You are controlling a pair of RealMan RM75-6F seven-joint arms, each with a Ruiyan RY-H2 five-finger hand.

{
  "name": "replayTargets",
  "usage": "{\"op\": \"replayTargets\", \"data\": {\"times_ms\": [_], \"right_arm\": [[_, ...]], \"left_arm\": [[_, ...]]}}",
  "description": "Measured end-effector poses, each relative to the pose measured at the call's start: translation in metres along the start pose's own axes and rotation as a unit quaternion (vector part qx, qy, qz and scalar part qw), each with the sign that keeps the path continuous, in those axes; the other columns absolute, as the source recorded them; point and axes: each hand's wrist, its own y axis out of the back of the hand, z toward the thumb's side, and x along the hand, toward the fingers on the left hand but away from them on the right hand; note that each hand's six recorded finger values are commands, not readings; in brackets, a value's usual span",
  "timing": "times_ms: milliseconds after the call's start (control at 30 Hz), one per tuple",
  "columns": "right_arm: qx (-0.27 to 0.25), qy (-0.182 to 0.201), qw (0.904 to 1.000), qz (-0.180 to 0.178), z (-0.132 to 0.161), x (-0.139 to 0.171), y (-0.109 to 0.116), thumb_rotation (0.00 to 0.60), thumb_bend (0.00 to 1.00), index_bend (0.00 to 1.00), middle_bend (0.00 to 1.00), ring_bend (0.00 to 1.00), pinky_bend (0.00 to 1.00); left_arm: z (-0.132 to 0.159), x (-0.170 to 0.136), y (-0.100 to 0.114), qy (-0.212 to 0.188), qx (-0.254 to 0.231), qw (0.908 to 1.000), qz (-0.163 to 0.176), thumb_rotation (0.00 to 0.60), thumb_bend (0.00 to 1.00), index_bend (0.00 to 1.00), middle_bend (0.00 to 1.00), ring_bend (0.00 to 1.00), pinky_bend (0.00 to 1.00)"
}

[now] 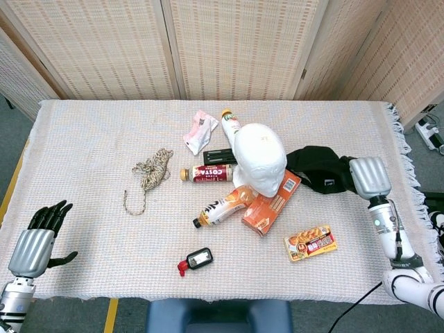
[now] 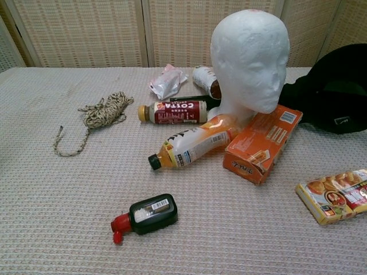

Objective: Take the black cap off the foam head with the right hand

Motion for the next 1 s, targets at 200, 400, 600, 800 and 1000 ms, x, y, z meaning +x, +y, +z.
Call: {"op": "replayTargets", "data": {"times_ms": [200,400,600,800,1000], "right_arm": [[-0.026,-0.004,0.9985,0.047,0.007,0.004,-0.021,0.585,0.00,0.03,0.23,0.22,0.37],[-0.038,-0.006,0.9986,0.035,0.005,0.017,-0.013,0.570,0.00,0.00,0.19,0.19,0.34],[-0.041,-0.017,0.9990,-0.003,-0.008,0.046,0.005,0.600,0.00,0.11,0.28,0.32,0.47],[-0.064,-0.033,0.9969,-0.032,-0.023,0.102,0.015,0.600,0.05,0.17,0.32,0.34,0.50],[-0.094,-0.052,0.9936,-0.036,-0.033,0.163,0.015,0.600,0.06,0.19,0.35,0.35,0.50]], "left_arm": [[-0.002,-0.001,0.001,0.003,0.001,1.0000,0.001,0.600,0.09,0.08,0.08,0.11,0.13],[-0.004,-0.002,0.001,0.007,-0.002,1.0000,0.002,0.600,0.10,0.08,0.08,0.11,0.13],[-0.007,-0.002,0.001,0.009,-0.005,0.9999,0.006,0.600,0.09,0.08,0.08,0.11,0.13],[-0.007,-0.002,0.001,0.011,-0.008,0.9998,0.013,0.600,0.09,0.08,0.08,0.11,0.13],[-0.005,-0.001,0.002,0.011,-0.011,0.9996,0.023,0.600,0.09,0.07,0.08,0.11,0.13]]}}
